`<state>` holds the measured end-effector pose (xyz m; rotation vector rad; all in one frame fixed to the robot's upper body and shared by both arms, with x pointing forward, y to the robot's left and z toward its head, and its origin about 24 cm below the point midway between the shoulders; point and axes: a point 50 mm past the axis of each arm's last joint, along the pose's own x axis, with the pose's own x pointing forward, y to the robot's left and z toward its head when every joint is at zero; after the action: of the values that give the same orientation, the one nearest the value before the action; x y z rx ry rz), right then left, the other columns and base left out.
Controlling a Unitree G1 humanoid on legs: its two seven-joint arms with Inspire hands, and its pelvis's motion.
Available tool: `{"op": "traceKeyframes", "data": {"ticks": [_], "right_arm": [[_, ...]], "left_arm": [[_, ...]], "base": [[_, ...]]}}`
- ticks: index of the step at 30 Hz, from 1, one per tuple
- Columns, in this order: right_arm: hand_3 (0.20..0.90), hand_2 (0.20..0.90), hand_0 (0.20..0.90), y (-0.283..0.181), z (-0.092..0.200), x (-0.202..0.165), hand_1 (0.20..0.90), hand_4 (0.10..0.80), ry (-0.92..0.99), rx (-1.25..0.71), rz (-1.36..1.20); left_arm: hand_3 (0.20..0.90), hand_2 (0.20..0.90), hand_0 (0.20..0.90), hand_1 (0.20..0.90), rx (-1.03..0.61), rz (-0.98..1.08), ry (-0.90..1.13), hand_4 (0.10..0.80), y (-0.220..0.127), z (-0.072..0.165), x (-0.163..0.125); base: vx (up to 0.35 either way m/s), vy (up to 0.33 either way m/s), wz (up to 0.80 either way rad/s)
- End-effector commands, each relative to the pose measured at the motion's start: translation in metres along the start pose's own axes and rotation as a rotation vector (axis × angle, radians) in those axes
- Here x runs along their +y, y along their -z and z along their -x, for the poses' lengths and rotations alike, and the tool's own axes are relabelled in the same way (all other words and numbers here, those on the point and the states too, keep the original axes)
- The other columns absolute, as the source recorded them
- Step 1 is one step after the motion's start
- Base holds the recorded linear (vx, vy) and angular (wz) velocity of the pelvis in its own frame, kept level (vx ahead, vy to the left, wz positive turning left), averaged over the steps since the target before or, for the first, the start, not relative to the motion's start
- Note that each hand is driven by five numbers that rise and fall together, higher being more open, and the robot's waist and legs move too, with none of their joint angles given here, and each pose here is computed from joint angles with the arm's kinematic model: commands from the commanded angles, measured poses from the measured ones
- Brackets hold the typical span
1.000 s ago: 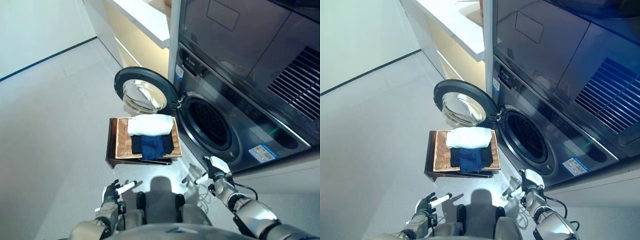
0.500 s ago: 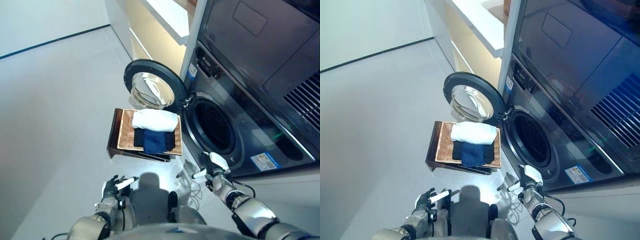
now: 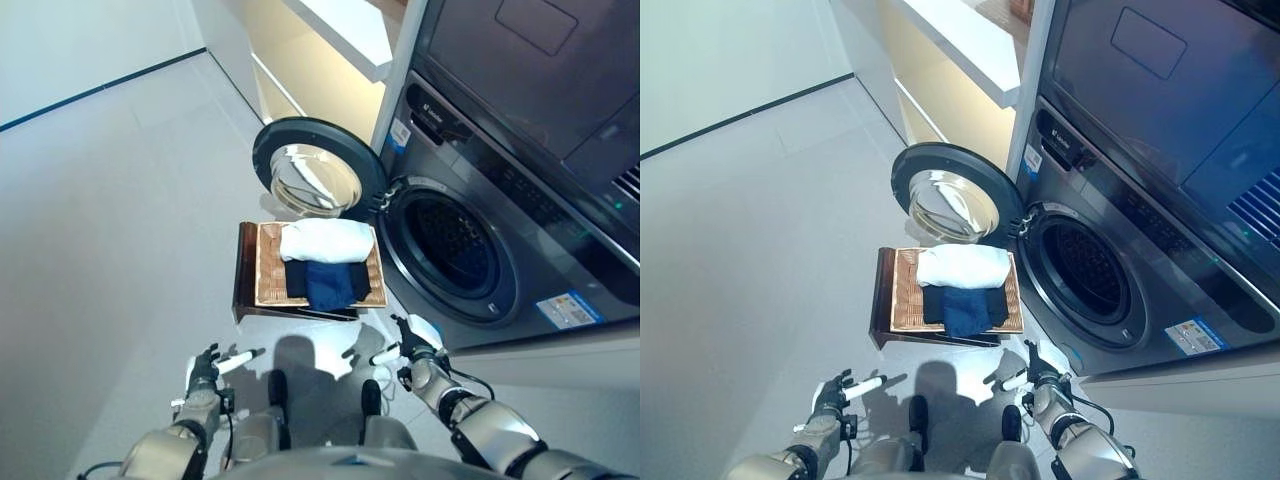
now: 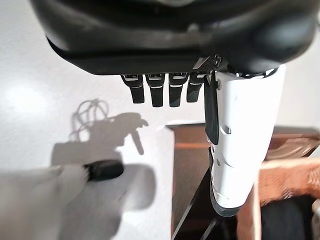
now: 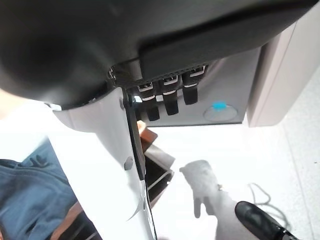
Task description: Pick up the clothes and place them into the washing machine
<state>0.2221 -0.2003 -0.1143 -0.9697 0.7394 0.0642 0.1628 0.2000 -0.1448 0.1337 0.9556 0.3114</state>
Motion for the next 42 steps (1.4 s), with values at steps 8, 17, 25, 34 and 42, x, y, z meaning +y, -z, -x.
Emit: {"op": "traceKeyframes", "data": {"ticks": [8, 17, 25, 34, 42], "right_arm": [[0.9, 0.9, 0.9, -0.053, -0.015, -0.044, 0.9, 0.8, 0.163, -0.186, 0.085], [0.9, 0.9, 0.9, -0.058, -0.019, -0.065, 0.9, 0.8, 0.238, -0.202, 0.155], [0.9, 0.9, 0.9, -0.08, -0.022, -0.096, 0.9, 0.8, 0.388, -0.284, 0.265], [0.9, 0.9, 0.9, -0.133, -0.012, -0.173, 0.9, 0.8, 0.725, -0.435, 0.359], [0.9, 0.9, 0.9, -0.167, 0.004, -0.22, 0.9, 0.8, 0.916, -0.505, 0.387]], "left_arm": [[0.9, 0.9, 0.9, 0.9, -0.149, 0.058, -0.06, 0.8, -0.053, -0.009, 0.012], [0.9, 0.9, 0.9, 0.9, -0.171, -0.017, 0.015, 0.8, -0.053, -0.004, -0.017], [0.9, 0.9, 0.9, 0.9, -0.218, -0.029, 0.027, 0.8, -0.062, -0.002, -0.023], [0.9, 0.9, 0.9, 0.9, -0.268, 0.022, 0.036, 0.8, -0.069, 0.001, -0.03], [0.9, 0.9, 0.9, 0.9, -0.294, 0.03, 0.033, 0.8, -0.074, 0.002, -0.032]], "base": [[0.138, -0.251, -0.04], [0.059, -0.056, 0.13], [0.009, 0.002, 0.0], [0.017, -0.011, 0.09], [0.0, -0.005, 0.05]]}}
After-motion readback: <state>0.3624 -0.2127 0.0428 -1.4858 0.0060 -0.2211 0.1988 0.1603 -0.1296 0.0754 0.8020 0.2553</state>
